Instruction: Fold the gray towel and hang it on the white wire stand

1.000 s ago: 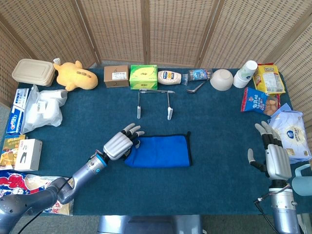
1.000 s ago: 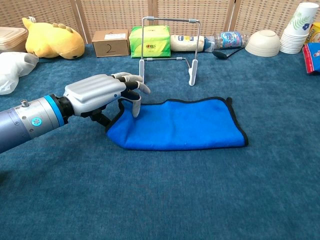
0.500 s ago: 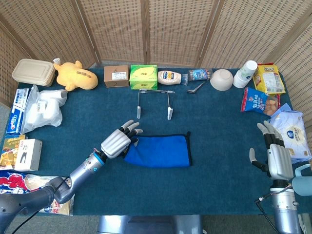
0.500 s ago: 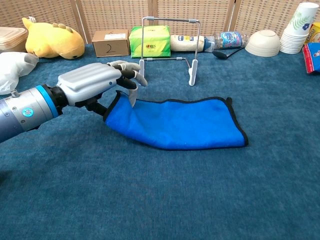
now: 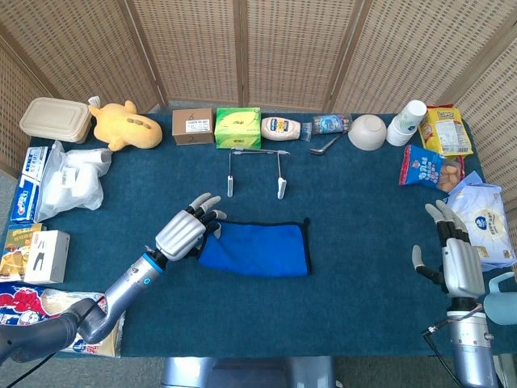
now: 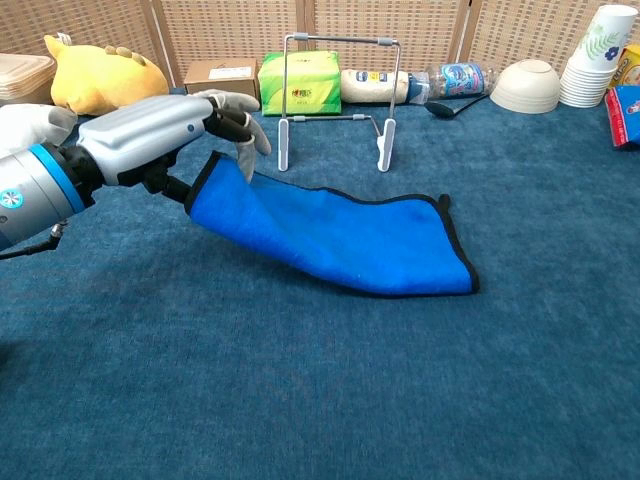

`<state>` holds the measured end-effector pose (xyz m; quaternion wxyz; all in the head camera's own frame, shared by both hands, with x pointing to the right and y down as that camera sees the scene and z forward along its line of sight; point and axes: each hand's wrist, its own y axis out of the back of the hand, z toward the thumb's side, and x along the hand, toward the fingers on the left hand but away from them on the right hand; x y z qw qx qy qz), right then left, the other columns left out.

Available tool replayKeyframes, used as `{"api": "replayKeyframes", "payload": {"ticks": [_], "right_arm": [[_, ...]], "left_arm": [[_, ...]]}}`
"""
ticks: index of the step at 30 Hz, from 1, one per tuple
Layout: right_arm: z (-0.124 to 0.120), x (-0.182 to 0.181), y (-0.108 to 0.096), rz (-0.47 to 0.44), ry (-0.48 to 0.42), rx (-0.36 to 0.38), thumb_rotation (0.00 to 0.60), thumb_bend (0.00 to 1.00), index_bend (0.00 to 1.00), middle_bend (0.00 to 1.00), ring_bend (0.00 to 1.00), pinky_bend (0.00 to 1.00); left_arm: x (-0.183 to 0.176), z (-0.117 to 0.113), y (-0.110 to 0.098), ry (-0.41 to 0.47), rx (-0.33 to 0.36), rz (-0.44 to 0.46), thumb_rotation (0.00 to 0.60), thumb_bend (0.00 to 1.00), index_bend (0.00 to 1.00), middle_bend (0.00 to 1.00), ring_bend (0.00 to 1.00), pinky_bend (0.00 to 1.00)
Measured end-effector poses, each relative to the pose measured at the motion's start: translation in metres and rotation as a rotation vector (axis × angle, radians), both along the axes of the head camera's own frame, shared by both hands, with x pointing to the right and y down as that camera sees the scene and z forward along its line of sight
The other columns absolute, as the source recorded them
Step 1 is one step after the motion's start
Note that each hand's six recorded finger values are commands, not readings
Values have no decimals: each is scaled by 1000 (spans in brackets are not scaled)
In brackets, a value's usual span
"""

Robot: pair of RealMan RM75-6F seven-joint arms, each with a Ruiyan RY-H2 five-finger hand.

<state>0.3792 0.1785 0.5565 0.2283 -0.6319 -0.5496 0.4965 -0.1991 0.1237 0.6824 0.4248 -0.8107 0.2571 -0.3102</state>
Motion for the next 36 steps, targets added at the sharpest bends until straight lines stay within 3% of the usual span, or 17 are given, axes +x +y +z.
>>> {"api": "replayKeyframes", "payload": {"ticks": [7,11,17,22,36], "right_arm": [[1,4,2,10,-6,3,600,480,39,0,0,0],[1,9,4,20,-11,6,600,480,38,0,0,0],[4,17,7,38,-24,10,600,478,38,0,0,0],[7,22,10,48,-33,10,600,477,38,0,0,0],[11,29,17,58,-63,12,600,475,37,0,0,0]], "left_arm": [[10,-21,-13,74,-7,-41,600,645,761,535,383,0],[19,-40,-25,131,-12,-66,600,642,767,580,435,0],[39,-86,-55,228,5,-103,600,640,771,616,459,1],[53,-118,-82,253,27,-130,600,639,771,616,460,2],[84,-157,-137,221,35,-192,600,638,773,607,447,2]]}}
